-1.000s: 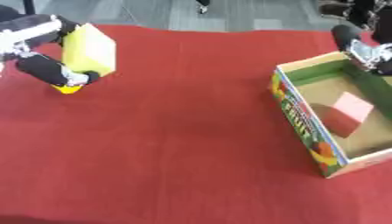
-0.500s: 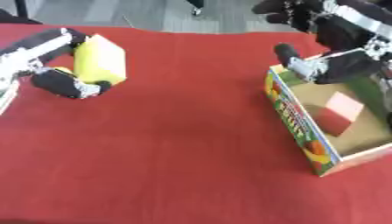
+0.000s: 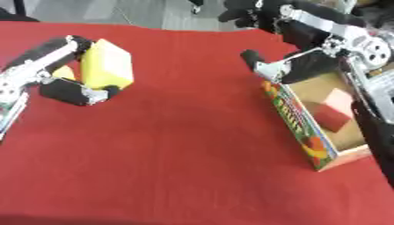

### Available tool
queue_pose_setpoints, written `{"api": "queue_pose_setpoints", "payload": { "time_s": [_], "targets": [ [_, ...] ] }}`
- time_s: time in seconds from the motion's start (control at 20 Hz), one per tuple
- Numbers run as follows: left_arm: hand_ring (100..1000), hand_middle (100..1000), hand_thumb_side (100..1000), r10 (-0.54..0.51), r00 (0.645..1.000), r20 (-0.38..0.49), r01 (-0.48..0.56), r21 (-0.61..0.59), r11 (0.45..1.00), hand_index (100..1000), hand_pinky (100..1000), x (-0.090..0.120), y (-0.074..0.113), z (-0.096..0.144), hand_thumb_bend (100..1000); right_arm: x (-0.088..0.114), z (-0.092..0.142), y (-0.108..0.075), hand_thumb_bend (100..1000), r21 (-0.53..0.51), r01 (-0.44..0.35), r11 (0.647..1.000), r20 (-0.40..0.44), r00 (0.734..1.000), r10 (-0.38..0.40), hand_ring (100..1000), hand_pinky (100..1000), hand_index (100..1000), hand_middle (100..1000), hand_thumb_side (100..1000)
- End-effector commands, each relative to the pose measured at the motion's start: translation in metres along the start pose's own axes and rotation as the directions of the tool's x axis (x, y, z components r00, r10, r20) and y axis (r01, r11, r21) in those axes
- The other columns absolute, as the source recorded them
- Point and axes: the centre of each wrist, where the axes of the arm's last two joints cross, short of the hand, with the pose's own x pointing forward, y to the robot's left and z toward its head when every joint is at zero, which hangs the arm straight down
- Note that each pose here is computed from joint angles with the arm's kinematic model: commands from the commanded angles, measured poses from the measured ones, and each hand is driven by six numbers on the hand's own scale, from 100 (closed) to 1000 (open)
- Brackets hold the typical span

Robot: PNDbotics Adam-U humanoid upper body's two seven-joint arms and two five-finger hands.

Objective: Pick up the objects with one hand, pass them to the other hand, and then place them into the box on the other side of the table.

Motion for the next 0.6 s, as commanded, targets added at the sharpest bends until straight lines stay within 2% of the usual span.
{"api": "queue_pose_setpoints", "payload": {
  "time_s": [0.05,0.4,0.6],
  "targets": [
    [593,544,243,0.004,0.999,0.037,-0.005,0.026,1.000,539,715,0.005,0.002,0.000,100,0.000,-0.008,-0.005,100,0.025,-0.047,0.999,0.010,0.999,0.047,1000,991,987,896,118],
    [592,542,247,0.005,0.998,0.061,-0.006,0.016,1.000,539,714,0.003,-0.011,-0.002,100,-0.008,-0.023,0.004,100,0.091,-0.106,0.990,0.028,0.994,0.104,1000,989,996,906,140],
    [587,536,253,-0.002,0.996,0.084,0.001,0.019,1.000,537,710,0.006,-0.015,-0.003,100,-0.008,-0.032,0.008,100,0.120,-0.139,0.983,0.041,0.990,0.135,1000,987,1000,901,108]
  ]
}}
